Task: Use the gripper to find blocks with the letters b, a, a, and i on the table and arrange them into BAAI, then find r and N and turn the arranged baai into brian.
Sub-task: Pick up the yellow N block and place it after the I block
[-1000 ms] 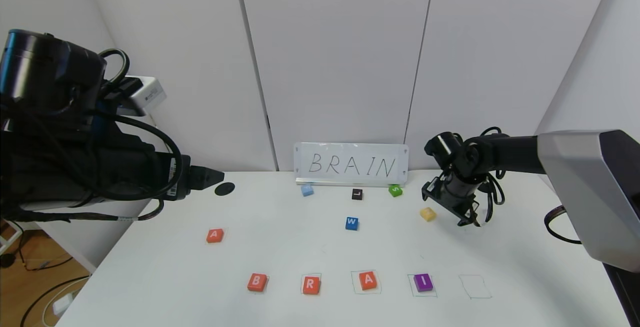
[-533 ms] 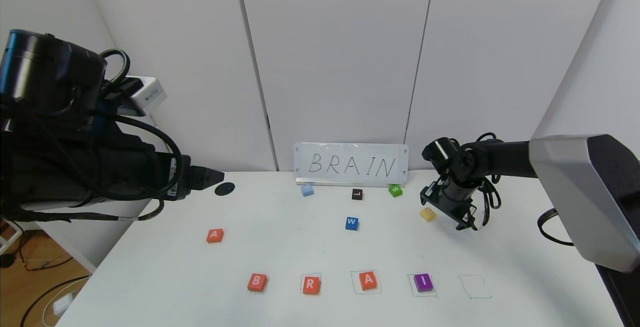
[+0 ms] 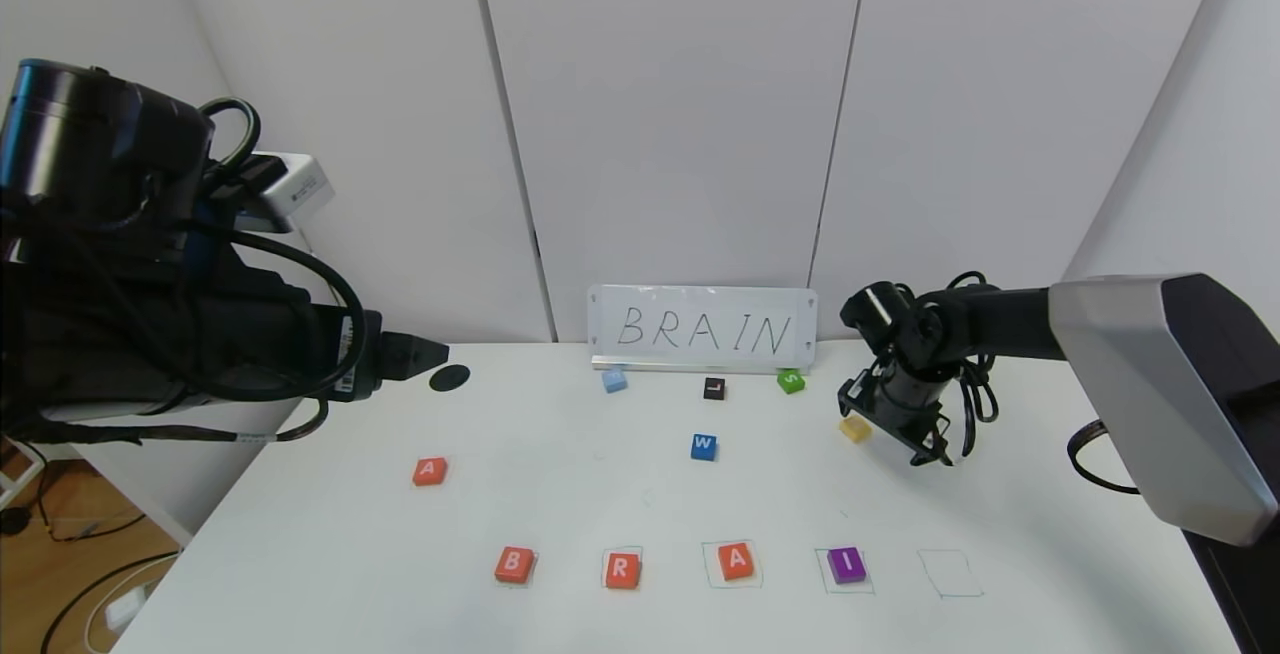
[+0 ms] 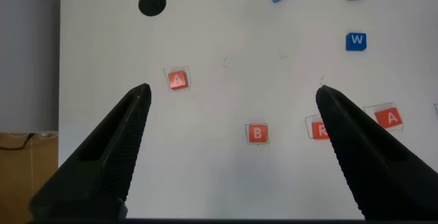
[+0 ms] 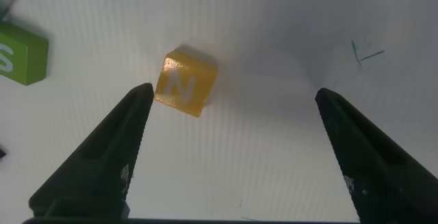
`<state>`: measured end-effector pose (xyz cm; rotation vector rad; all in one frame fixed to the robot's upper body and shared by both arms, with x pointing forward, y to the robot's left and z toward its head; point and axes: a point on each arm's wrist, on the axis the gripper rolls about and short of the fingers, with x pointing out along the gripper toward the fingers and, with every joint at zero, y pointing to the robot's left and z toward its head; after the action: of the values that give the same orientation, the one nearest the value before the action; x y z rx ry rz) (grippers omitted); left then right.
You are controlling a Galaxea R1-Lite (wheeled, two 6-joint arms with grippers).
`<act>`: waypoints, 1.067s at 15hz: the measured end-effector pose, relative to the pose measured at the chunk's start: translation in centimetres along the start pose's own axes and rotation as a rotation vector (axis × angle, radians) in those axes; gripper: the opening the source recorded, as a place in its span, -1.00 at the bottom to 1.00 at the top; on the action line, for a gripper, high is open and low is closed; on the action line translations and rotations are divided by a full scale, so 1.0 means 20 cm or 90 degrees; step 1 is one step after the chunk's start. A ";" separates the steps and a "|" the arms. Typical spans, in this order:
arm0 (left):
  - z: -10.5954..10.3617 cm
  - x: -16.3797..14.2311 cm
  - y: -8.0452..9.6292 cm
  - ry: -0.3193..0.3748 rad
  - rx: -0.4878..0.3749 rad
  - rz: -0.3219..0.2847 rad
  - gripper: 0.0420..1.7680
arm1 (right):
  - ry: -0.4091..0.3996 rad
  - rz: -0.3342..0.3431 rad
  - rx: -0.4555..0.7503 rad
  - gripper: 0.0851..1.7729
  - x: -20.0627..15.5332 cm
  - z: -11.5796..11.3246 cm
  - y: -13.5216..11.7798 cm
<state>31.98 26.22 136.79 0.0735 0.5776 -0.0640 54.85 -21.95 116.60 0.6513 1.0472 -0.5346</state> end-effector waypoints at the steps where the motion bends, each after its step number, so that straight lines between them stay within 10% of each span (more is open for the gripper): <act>1: 0.00 0.00 0.00 0.000 0.000 0.000 0.94 | -0.001 0.000 0.000 0.93 0.00 0.00 0.00; 16: 0.00 0.00 0.00 0.001 0.000 0.000 0.94 | -0.036 -0.014 -0.003 0.93 0.06 0.00 0.00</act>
<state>31.98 26.22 136.75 0.0738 0.5790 -0.0638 55.41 -22.06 115.45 0.6175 1.0031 -0.5660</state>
